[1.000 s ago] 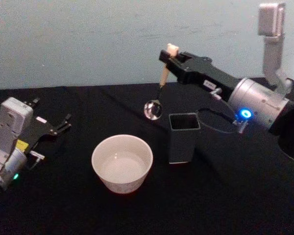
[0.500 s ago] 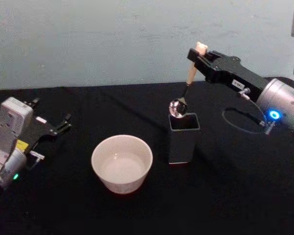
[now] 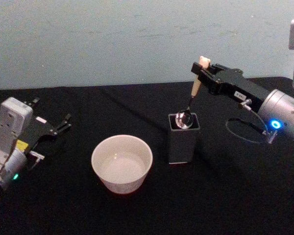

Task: Pick up the stirring spoon with one hand, stir inside the cup, then place it back in its original position.

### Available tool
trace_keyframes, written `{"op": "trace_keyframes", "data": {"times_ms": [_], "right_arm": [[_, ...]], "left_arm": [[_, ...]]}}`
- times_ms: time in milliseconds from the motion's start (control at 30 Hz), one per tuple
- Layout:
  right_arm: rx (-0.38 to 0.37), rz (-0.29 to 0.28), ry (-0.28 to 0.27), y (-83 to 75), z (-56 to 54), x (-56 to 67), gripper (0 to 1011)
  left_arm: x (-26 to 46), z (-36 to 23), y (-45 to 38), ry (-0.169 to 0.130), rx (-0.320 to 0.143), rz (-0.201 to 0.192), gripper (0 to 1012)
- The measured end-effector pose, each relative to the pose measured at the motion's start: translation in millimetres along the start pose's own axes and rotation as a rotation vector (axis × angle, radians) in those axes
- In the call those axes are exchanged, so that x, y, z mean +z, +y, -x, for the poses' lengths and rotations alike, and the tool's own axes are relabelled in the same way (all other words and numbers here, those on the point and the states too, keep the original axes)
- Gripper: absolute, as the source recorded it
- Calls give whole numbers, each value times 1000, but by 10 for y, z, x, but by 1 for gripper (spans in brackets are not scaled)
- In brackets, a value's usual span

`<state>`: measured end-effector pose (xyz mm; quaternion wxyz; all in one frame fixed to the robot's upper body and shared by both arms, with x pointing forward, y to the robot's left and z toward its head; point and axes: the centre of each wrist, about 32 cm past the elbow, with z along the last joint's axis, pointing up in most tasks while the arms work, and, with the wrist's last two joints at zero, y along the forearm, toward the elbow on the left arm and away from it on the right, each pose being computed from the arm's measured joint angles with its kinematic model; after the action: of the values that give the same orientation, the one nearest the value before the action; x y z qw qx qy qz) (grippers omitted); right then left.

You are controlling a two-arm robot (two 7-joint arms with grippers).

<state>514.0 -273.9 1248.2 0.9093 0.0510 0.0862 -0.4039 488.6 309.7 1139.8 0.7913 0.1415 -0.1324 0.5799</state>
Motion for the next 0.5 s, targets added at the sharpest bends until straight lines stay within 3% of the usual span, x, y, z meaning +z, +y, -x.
{"op": "trace_keyframes", "data": {"times_ms": [500], "right_arm": [[-3,46,-3,75,-15,-173,227]], "left_arm": [[0,0,0,0,0,0,1001]]}}
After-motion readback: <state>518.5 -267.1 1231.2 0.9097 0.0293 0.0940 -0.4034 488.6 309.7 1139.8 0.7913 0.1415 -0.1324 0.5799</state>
